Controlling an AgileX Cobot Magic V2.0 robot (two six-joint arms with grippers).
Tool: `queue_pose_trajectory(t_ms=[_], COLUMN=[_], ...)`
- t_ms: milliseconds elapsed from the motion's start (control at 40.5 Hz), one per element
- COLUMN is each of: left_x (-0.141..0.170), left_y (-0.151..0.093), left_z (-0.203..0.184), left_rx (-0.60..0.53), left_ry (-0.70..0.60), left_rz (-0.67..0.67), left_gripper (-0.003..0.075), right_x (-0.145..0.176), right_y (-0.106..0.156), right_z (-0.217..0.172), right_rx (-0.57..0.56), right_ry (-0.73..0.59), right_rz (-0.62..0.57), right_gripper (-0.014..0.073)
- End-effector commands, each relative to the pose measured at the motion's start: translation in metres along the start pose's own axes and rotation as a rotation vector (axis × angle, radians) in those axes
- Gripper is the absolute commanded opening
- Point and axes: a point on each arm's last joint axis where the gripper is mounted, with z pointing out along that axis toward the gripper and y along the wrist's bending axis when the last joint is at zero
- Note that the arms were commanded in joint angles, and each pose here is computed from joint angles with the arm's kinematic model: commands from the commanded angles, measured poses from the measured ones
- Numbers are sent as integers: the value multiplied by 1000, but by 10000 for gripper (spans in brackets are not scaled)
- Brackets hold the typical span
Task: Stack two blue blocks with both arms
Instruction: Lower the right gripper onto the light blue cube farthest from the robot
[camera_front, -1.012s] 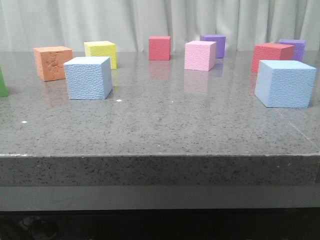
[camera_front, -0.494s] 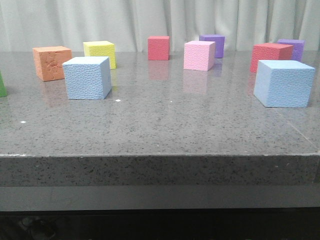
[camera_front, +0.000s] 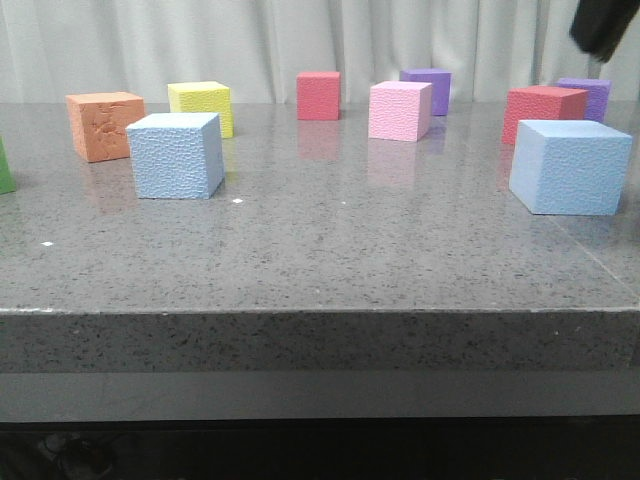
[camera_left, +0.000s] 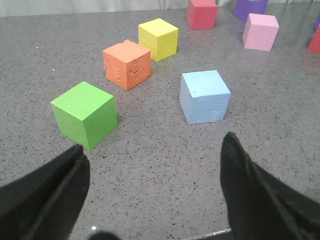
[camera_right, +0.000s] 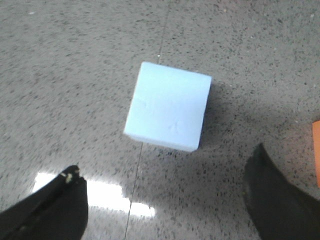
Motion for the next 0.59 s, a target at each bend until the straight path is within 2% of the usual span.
queue_pose_trajectory(t_ms=[0, 247, 568], left_x=[-15, -15, -15], left_y=[-1, -1, -1], left_z=[-3, -3, -3], left_rx=[5, 4, 4], left_ry=[-84, -84, -84], left_rz=[4, 5, 5], left_gripper=[536, 536, 536], right_x=[-21, -36, -40], right_y=[-3, 0, 0], right_z=[3, 37, 78], right_rx=[19, 12, 25], right_ry=[-63, -71, -43], right_rz=[39, 125, 126], right_gripper=[659, 653, 653])
